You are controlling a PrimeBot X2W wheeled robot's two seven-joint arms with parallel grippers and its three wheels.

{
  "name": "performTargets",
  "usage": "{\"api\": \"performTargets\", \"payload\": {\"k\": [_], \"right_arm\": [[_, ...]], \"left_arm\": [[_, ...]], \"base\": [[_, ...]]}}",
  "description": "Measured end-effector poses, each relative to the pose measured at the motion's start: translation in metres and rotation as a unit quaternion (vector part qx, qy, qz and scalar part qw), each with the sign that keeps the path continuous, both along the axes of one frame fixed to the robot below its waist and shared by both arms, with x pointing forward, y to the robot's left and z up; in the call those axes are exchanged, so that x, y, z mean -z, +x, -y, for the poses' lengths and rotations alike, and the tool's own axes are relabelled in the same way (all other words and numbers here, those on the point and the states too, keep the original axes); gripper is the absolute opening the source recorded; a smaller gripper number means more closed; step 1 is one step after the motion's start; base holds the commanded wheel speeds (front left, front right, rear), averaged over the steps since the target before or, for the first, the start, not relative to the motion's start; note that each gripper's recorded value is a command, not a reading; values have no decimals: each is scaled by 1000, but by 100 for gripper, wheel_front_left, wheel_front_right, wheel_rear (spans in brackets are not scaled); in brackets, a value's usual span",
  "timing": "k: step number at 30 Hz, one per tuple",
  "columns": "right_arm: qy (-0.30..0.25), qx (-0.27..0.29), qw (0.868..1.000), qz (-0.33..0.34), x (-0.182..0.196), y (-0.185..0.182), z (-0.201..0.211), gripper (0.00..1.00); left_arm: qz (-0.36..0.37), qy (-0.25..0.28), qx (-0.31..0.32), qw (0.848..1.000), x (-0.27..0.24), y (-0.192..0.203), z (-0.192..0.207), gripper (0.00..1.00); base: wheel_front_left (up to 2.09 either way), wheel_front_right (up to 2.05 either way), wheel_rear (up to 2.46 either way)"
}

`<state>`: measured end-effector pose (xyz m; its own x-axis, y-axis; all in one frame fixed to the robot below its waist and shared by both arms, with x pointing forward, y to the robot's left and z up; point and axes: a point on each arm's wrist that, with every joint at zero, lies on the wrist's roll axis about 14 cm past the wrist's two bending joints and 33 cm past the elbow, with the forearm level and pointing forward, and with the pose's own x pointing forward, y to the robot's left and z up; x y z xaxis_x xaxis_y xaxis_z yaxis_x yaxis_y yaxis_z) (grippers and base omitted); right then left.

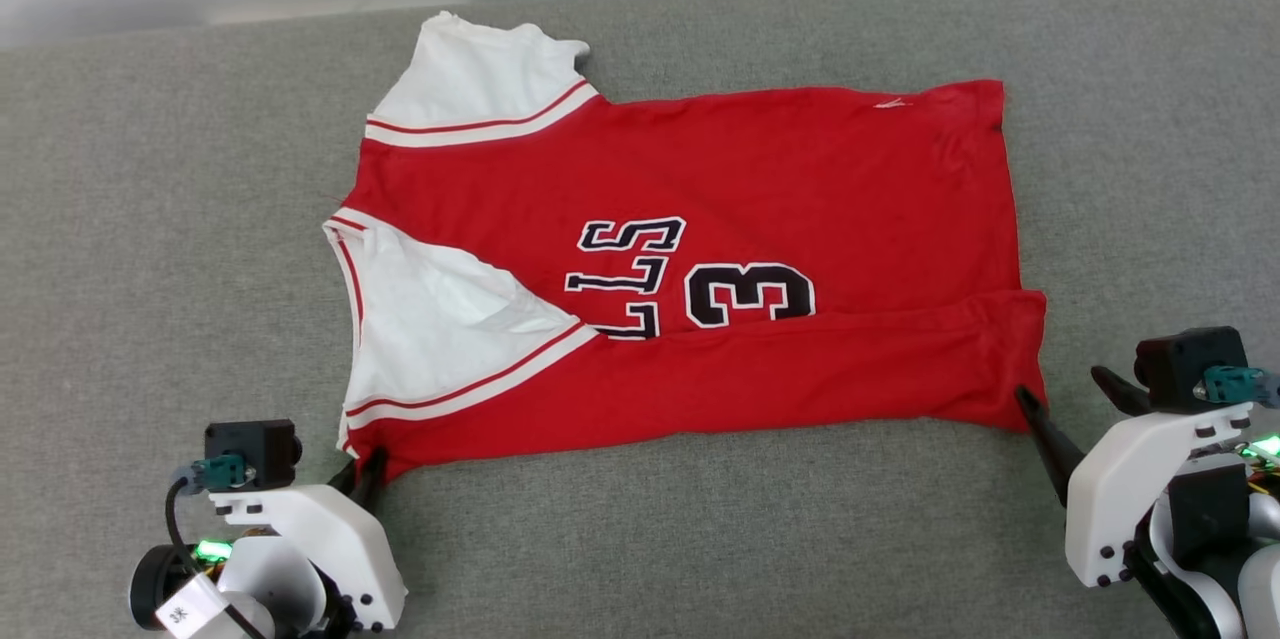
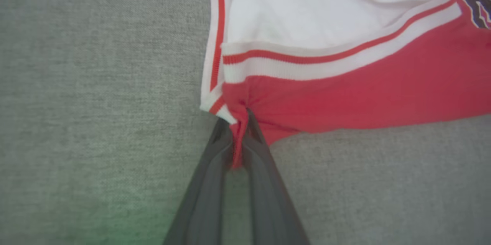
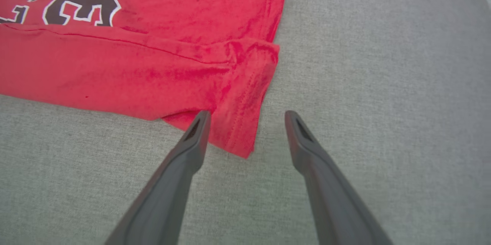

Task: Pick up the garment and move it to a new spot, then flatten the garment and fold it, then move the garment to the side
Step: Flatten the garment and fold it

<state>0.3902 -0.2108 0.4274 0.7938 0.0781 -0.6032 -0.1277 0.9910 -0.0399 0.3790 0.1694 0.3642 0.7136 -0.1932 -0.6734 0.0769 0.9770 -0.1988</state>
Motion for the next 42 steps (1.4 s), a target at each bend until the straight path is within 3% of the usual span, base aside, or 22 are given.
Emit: {"api": "performTargets", "payload": {"k": [6, 10, 14, 27, 28, 29, 30, 42], "right_arm": [[-10, -15, 1000, -1, -6, 2, -3, 100], [-34, -24, 999, -19, 2, 2, 1, 100], [-22, -23, 999, -44, 17, 6, -5, 100], [-21, -16, 992, -126, 69, 9, -10, 100], [-19, -16, 991, -131, 71, 9, -11, 77], [-17, -16, 991, -134, 73, 9, -12, 27], [-17, -16, 991, -135, 74, 9, -12, 0], [0, 12, 993, -120, 56, -7, 6, 0]], "left_arm": [[40, -16, -8, 999, -17, -4, 1, 0], [76, -21, -11, 997, -36, -1, -1, 0], [100, -23, -9, 995, -51, 0, -1, 0], [103, -26, -11, 994, -56, -4, -3, 0], [102, -25, -11, 994, -56, -4, -4, 0], [102, -23, -11, 994, -55, -4, -5, 0], [102, -23, -11, 994, -55, -4, -5, 0], [86, -6, 12, 996, -54, -29, -10, 0]], "base": [[0, 0, 0], [0, 0, 0], [0, 0, 0], [0, 0, 0], [0, 0, 0], [0, 0, 0], [0, 0, 0], [0, 0, 0]]}}
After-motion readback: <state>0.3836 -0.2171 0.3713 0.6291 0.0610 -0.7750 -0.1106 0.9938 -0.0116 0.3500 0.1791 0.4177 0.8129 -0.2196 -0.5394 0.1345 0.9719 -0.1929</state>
